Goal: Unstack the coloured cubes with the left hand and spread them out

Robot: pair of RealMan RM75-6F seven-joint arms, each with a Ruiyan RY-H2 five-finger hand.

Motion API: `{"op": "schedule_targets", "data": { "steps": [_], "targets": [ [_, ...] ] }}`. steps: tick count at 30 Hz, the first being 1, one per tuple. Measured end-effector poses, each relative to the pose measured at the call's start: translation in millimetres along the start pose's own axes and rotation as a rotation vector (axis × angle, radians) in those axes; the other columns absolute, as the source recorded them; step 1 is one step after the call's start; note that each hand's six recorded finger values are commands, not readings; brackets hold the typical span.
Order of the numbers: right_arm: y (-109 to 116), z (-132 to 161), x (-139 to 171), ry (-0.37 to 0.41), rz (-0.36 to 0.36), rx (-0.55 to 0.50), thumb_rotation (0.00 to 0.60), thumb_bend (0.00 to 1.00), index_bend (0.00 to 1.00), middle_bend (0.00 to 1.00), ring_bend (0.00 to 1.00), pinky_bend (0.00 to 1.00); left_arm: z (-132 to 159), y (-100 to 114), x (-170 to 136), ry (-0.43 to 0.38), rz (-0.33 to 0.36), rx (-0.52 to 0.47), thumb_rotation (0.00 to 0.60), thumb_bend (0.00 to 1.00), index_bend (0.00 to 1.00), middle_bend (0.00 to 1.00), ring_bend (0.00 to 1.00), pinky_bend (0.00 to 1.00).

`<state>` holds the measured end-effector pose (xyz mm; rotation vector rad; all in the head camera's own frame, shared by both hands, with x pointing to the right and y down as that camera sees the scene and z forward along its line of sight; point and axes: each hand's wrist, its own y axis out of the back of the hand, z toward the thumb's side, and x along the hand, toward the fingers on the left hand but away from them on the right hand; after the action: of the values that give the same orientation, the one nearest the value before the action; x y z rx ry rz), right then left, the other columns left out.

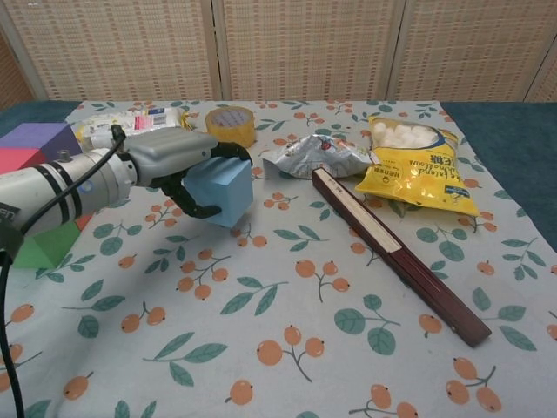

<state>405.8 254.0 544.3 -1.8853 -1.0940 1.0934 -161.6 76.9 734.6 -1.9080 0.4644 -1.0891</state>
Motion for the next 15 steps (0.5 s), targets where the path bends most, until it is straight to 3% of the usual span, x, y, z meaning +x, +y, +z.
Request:
{"op": "schedule_targets", "data": {
  "steps": [2, 4, 15],
  "targets": [
    [1.0, -0.3, -0.5, -0.002, -0.006, -0.006, 0.6, 0.3, 0.0, 0.0, 0.0, 0.0, 2.5, -4.0, 0.6, -0.008, -0.017, -0.01, 0.6, 0.37, 0.0, 0.07, 0.05, 0.06],
    [2.6, 1.0, -0.6, 0.004, -0.018, -0.012, 0.6, 0.3, 0.0, 0.0, 0.0, 0.0, 4.5, -4.0, -0.6, -0.018, -0.03, -0.018, 0.6, 0.37, 0.0, 0.0, 0.0, 0.04],
    [-1.2, 10.6, 6.3, 0.042, -0.008, -0.017, 0.6, 0.3, 0.0, 0.0, 0.0, 0.0, 13.5, 29.1, -27.0, -0.054, -0.002, -0.054, 0.6, 0.34, 0.0, 0.0, 0.0, 0.02]
  ]
}}
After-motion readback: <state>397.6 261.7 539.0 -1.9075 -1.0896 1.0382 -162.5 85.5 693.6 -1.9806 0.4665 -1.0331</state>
